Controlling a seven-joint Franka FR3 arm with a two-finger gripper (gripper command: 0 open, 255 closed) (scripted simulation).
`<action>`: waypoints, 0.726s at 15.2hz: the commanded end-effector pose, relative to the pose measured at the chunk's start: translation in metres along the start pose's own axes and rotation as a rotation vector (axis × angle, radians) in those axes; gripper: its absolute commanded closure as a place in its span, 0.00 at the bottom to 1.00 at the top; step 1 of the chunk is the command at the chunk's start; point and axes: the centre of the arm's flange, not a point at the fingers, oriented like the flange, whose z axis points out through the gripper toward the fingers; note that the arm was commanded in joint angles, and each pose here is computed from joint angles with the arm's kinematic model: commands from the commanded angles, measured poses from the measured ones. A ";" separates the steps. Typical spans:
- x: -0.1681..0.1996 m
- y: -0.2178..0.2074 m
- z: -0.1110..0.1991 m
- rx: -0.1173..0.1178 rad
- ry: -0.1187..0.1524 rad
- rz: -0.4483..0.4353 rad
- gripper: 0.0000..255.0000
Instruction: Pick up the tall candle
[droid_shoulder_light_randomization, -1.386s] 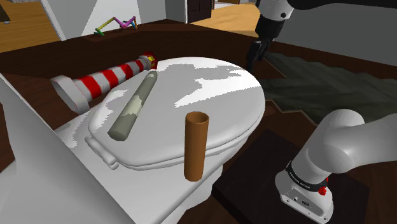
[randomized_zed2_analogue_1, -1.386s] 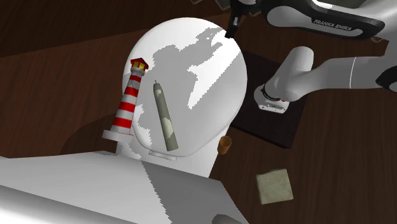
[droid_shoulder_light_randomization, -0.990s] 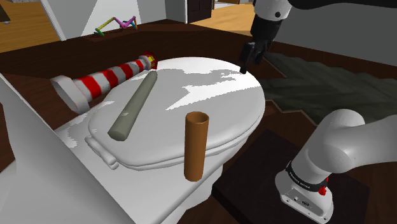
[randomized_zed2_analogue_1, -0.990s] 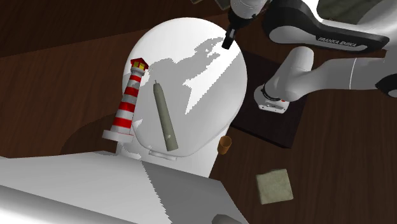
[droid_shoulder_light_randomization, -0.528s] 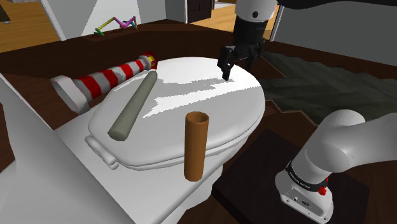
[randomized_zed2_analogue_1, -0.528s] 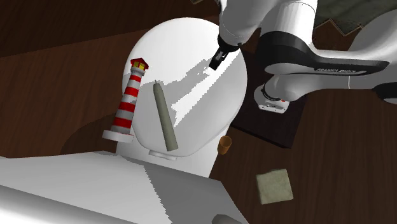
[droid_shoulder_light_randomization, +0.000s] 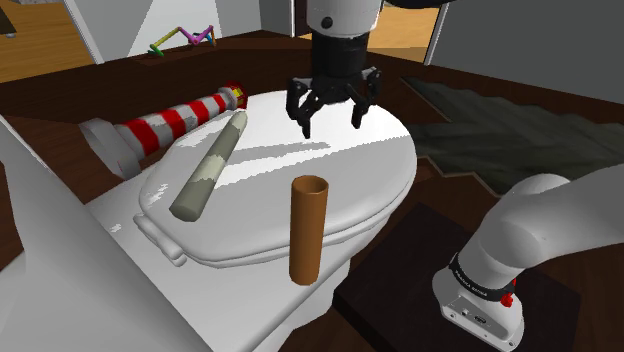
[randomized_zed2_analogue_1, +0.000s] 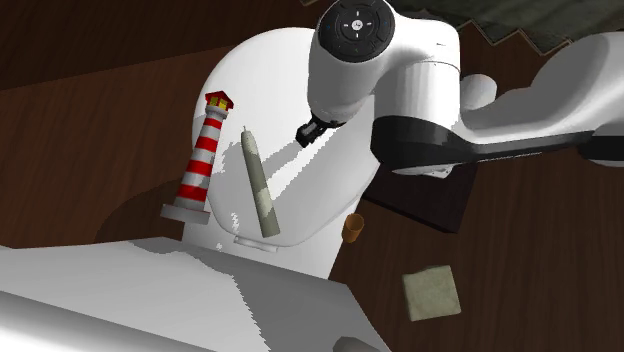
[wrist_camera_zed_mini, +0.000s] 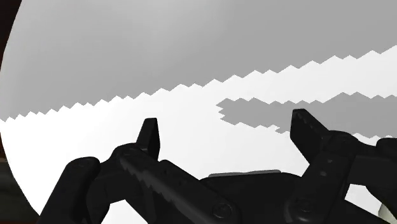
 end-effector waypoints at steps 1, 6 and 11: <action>-0.002 -0.024 -0.006 -0.006 -0.007 0.068 0.00; -0.001 -0.092 -0.015 -0.022 -0.021 0.222 0.00; 0.010 -0.158 -0.024 -0.039 -0.036 0.376 0.00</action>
